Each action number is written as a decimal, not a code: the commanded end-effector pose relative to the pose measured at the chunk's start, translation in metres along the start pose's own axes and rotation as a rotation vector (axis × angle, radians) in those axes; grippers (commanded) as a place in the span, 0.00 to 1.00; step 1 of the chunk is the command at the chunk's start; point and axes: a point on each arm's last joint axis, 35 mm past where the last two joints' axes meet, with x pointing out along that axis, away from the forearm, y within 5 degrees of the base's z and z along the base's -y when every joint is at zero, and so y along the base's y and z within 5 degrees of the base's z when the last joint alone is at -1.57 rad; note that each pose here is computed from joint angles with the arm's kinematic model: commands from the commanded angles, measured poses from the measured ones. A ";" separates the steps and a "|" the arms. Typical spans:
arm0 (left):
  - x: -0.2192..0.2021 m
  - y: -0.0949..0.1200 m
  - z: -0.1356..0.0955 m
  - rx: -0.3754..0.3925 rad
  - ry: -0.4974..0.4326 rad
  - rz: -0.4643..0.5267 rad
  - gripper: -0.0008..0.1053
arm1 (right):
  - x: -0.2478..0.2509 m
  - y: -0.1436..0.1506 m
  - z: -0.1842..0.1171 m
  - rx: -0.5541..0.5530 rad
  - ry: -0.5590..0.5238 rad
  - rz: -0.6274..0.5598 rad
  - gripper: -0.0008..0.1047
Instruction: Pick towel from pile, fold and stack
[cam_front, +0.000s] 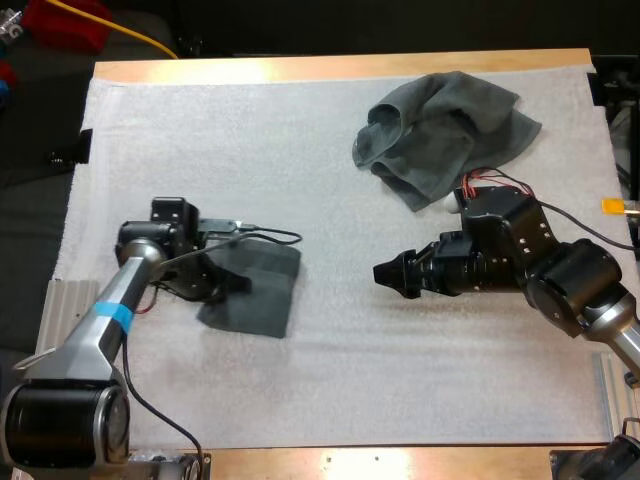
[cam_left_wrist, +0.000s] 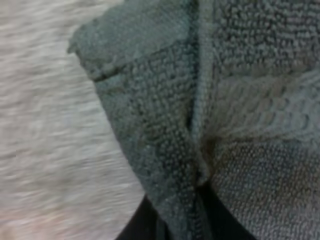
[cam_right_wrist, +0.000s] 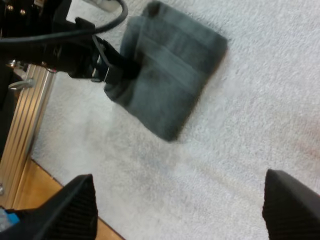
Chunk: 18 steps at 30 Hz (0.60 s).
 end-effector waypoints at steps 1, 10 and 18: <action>-0.004 0.010 0.001 -0.020 -0.012 0.075 0.01 | -0.003 0.002 0.001 -0.006 -0.009 0.018 0.65; -0.014 0.052 0.007 -0.140 -0.057 0.139 0.09 | -0.003 0.003 0.001 -0.006 -0.004 0.040 0.65; -0.027 0.062 0.019 -0.143 -0.100 0.267 0.09 | -0.003 0.004 0.001 -0.006 -0.002 0.052 0.65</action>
